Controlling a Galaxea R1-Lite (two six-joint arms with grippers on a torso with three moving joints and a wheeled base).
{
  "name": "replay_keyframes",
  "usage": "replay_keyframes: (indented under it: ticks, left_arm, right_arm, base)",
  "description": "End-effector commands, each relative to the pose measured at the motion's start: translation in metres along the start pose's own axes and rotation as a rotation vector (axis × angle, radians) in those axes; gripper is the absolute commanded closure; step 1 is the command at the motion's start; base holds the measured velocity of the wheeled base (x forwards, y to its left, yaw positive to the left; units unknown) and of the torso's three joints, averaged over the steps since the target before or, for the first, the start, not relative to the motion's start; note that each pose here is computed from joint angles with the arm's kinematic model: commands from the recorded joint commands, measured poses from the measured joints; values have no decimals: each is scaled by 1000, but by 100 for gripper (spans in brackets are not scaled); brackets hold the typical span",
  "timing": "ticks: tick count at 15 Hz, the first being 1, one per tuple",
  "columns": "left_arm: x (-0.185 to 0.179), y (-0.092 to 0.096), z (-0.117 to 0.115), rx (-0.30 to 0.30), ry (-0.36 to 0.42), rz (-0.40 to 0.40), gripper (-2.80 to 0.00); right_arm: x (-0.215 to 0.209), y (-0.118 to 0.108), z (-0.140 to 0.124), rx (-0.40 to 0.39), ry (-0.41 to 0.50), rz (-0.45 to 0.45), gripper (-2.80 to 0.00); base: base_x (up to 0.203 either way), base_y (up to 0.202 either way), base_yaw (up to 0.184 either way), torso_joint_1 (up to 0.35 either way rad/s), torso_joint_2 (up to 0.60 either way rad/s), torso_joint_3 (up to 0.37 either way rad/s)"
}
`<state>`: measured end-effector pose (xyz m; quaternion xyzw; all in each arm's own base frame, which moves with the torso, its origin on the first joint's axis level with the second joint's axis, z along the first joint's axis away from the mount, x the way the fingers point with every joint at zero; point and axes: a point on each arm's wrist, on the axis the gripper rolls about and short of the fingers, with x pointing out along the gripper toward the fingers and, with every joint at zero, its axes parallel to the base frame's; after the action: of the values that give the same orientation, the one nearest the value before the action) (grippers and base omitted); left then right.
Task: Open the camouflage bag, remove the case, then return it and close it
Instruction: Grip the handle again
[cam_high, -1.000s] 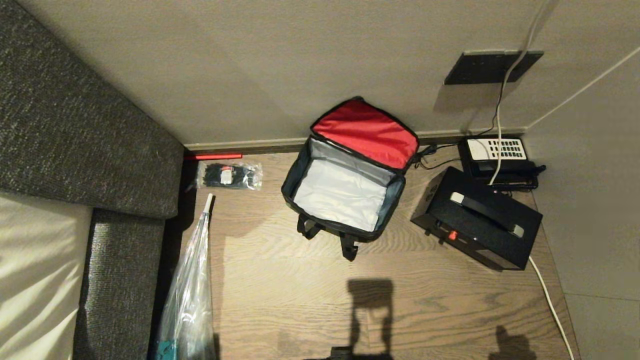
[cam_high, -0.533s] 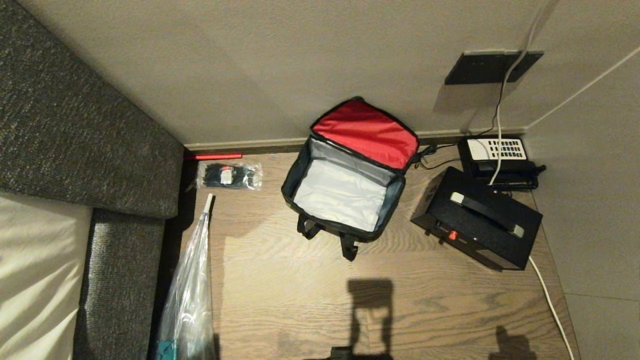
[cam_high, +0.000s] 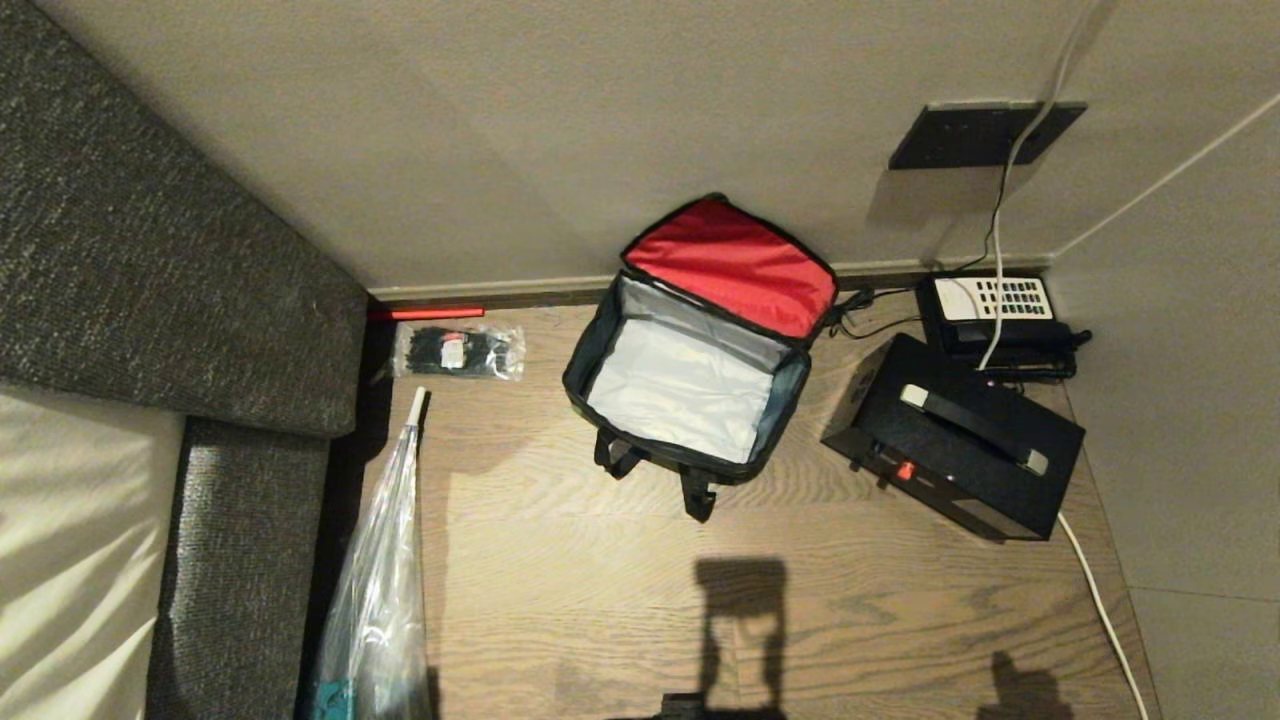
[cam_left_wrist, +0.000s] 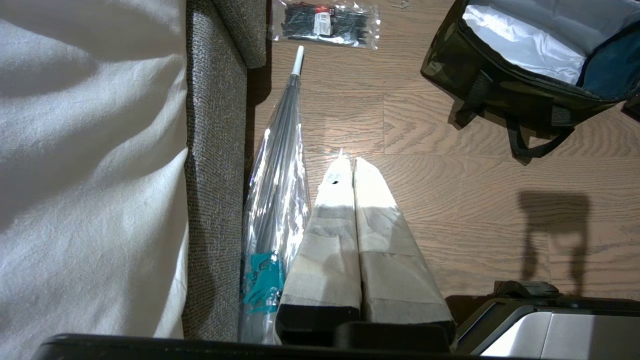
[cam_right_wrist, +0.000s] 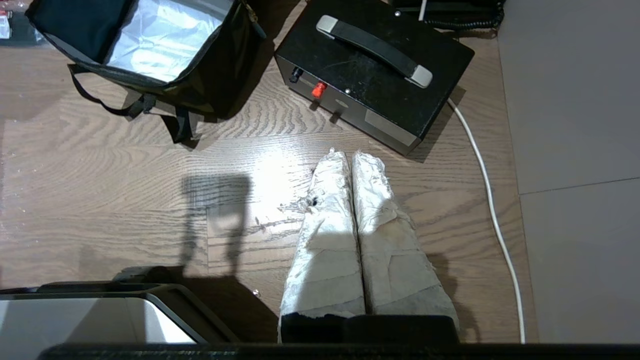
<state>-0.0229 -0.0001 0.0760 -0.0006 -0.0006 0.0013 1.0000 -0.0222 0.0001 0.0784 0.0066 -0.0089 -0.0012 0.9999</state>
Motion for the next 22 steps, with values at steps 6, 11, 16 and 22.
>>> replay_keyframes:
  ticks: [6, 11, 16, 22]
  left_arm:
    - [0, 0, 0, 0, -2, 0, 0]
    - [0, 0, 0, 1, 0, 0, 0]
    - [0, 0, 0, 1, -2, 0, 0]
    - [0, 0, 0, 1, -2, 0, 0]
  right_arm:
    - [1, 0, -4, 13, 16, -7, 0]
    - [1, 0, -4, 8, 16, -7, 0]
    - [-30, 0, 61, 25, -104, -20, 0]
    - [-91, 1, 80, 36, 193, -9, 0]
  base:
    - [0, 0, 0, 0, 0, 0]
    - [0, 0, 0, 0, 0, 0]
    - [0, 0, 0, 0, 0, 0]
    - [0, 0, 0, 0, 0, 0]
